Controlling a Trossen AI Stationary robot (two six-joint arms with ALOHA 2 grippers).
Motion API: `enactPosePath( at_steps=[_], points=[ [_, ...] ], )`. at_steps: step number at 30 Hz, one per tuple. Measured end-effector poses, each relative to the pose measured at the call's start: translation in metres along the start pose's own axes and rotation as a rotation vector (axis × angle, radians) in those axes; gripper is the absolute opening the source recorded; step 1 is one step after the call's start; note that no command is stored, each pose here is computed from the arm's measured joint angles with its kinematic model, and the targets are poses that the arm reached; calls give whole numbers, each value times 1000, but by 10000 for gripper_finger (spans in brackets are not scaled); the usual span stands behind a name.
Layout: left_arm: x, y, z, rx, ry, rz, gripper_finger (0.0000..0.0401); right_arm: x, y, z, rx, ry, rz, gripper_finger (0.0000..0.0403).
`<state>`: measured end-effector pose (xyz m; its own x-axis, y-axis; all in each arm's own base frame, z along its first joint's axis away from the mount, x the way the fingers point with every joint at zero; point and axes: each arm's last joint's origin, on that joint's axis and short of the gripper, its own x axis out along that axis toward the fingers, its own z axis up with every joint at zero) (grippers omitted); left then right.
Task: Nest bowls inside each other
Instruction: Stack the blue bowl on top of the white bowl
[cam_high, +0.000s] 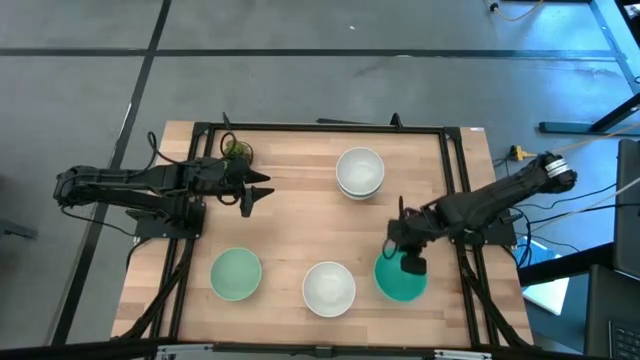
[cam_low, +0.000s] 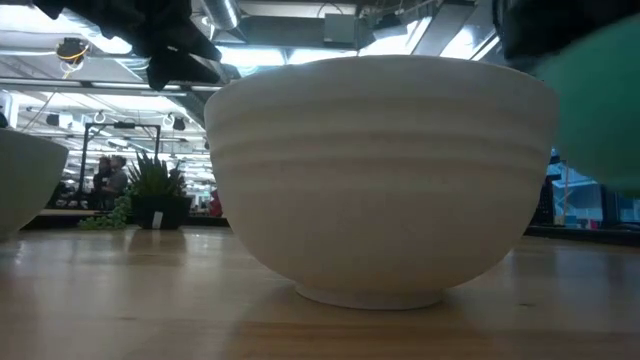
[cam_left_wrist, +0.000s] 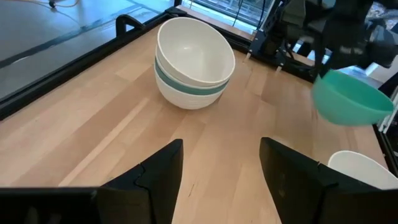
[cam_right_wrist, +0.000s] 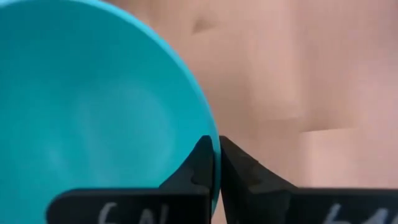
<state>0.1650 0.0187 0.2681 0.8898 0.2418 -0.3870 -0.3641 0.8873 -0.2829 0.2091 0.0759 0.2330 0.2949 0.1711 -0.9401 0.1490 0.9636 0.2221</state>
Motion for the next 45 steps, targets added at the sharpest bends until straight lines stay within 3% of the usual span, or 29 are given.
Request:
enactPosePath(
  at_steps=[4,11,17,21,27,33,40,45],
  points=[
    [0,0,0,5,0,0,208,-35,-12,23,-25,-67,-106,10],
    [0,0,0,25,0,0,208,-93,-44,62,-59,-257,-165,10],
    [0,0,0,27,-1,0,208,-122,-85,77,-48,-361,-260,10],
    [0,0,0,31,-7,17,208,-128,-113,81,8,-382,-315,10],
    [0,2,1,83,-22,60,208,-115,-144,97,61,-384,-300,10],
    [0,2,1,105,-25,69,208,-94,-167,109,117,-323,-311,10],
    [0,2,1,106,-28,79,208,-98,-186,132,161,-333,-331,10],
    [0,2,1,106,-28,79,208,-96,-195,140,166,-224,-351,10]
  ],
)
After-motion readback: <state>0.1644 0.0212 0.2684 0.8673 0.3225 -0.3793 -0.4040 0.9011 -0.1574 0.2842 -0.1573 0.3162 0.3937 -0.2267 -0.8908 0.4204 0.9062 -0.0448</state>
